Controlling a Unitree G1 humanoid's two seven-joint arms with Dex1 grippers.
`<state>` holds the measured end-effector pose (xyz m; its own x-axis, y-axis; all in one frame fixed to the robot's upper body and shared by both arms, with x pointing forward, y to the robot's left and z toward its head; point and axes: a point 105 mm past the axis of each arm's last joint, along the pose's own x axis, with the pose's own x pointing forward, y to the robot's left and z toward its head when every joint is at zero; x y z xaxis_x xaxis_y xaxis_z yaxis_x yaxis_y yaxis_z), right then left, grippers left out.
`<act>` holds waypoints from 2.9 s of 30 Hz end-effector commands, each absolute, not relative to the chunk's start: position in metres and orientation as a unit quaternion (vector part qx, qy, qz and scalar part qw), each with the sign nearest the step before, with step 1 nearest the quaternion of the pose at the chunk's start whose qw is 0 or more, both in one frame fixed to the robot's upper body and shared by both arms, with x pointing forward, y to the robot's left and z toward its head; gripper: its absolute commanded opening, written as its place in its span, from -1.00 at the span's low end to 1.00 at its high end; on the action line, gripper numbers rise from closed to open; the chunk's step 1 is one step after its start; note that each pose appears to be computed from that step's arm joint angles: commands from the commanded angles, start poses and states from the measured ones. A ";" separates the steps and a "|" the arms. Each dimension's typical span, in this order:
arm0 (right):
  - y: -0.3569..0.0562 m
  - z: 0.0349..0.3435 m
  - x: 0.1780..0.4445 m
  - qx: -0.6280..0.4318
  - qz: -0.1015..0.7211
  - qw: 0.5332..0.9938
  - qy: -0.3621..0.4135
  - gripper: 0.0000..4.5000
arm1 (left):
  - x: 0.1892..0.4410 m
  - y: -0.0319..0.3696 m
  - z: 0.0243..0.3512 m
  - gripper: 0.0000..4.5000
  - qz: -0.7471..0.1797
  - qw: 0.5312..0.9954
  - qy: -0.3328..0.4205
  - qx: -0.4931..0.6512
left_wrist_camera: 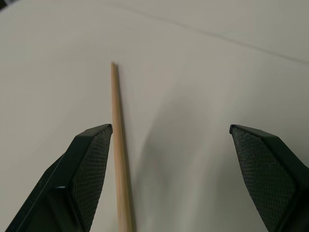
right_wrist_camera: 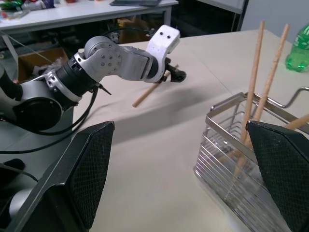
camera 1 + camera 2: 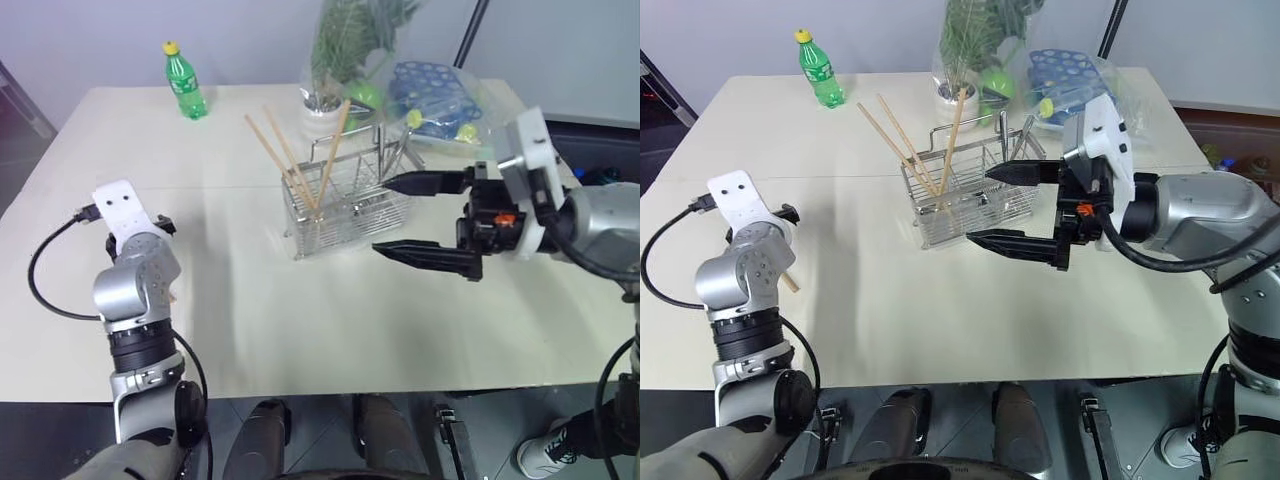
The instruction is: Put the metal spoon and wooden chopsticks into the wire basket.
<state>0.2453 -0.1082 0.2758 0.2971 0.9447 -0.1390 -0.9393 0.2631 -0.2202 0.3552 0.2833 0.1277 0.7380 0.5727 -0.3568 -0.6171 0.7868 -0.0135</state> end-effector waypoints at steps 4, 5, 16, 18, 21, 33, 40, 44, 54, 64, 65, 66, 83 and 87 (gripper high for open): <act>-0.112 0.285 0.244 -0.141 0.581 0.801 -0.028 1.00 | 0.347 0.300 0.137 0.81 0.367 0.915 0.150 -0.072; -0.112 0.285 0.244 -0.141 0.579 0.802 -0.028 1.00 | 0.346 0.300 0.137 0.81 0.368 0.915 0.150 -0.072; -0.112 0.285 0.247 -0.137 0.574 0.807 -0.029 1.00 | 0.337 0.299 0.102 0.81 0.360 0.907 0.191 -0.103; -0.111 0.285 0.248 -0.137 0.573 0.807 -0.030 1.00 | 0.336 0.296 0.094 0.81 0.358 0.903 0.201 -0.127; -0.111 0.286 0.249 -0.138 0.573 0.808 -0.032 1.00 | 0.332 0.295 0.088 0.81 0.364 0.898 0.209 -0.133; -0.114 0.289 0.252 -0.142 0.567 0.810 -0.037 1.00 | 0.323 0.299 0.075 -0.91 0.385 0.875 0.216 -0.199; -0.117 0.289 0.253 -0.141 0.564 0.813 -0.036 1.00 | 0.324 0.302 0.079 -0.97 0.389 0.874 0.212 -0.199; -0.118 0.288 0.253 -0.139 0.564 0.813 -0.032 1.00 | 0.331 0.306 0.093 -0.97 0.389 0.882 0.193 -0.184; -0.122 0.284 0.256 -0.138 0.542 0.828 -0.032 1.00 | 0.393 0.285 0.267 -0.97 0.181 0.970 -0.115 -0.116; -0.143 0.271 0.264 -0.127 0.487 0.863 -0.028 1.00 | 0.371 0.236 0.406 -0.97 -0.130 0.937 -0.319 -0.053; -0.147 0.268 0.266 -0.131 0.478 0.868 -0.024 1.00 | 0.366 0.227 0.410 -0.97 -0.163 0.927 -0.332 -0.066; -0.151 0.264 0.268 -0.138 0.468 0.873 -0.018 1.00 | 0.359 0.218 0.415 -0.97 -0.196 0.914 -0.346 -0.078; -0.150 0.264 0.269 -0.107 0.453 0.883 -0.057 1.00 | 0.333 0.102 0.407 -0.97 -0.470 0.797 -0.314 -0.215; -0.144 0.267 0.269 -0.107 0.456 0.881 -0.063 1.00 | 0.344 0.091 0.384 -0.97 -0.474 0.803 -0.286 -0.221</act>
